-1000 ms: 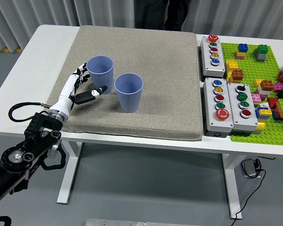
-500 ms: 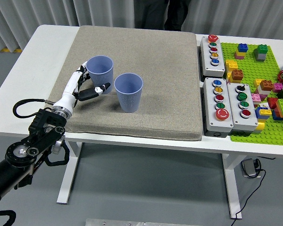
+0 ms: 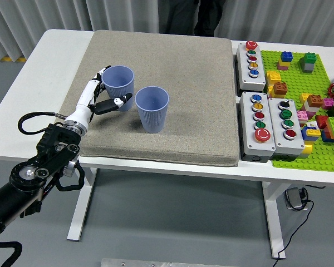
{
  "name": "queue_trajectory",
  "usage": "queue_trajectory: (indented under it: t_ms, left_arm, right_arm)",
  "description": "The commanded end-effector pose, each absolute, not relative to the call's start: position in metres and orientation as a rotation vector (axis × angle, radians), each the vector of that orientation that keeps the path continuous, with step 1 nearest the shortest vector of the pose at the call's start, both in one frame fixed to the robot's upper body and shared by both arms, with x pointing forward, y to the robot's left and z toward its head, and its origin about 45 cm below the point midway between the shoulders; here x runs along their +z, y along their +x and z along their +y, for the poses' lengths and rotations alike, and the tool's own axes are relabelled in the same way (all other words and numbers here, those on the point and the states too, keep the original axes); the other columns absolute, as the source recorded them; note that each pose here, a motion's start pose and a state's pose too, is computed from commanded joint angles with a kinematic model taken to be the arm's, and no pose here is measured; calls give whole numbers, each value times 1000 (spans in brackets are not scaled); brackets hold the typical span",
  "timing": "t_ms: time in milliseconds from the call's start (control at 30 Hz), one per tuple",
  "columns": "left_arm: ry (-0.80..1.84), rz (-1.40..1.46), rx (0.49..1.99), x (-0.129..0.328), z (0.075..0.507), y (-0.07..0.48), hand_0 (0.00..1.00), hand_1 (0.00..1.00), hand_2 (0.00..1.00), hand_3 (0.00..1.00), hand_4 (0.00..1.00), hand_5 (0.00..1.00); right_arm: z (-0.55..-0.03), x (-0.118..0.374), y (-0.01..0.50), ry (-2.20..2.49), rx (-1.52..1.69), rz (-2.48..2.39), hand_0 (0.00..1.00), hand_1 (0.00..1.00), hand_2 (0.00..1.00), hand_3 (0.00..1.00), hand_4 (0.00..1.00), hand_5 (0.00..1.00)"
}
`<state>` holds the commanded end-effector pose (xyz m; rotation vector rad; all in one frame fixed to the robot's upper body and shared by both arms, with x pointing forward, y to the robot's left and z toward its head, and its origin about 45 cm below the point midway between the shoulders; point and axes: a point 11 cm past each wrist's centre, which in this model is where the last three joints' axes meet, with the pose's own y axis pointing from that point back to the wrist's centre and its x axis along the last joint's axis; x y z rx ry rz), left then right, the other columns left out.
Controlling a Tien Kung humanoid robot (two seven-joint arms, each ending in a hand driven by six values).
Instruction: Pick cup pour cup place
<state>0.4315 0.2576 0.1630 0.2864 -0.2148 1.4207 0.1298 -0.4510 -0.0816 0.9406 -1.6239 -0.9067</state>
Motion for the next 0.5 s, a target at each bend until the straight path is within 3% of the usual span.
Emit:
queue_trajectory:
  t_ms: [500]
  left_arm:
    - [296, -200, 1428, 159, 257, 433, 886, 893, 998, 998, 902, 273]
  right_arm:
    - [-450, -81, 132, 946, -904, -1627, 700, 691, 639, 598, 65, 424]
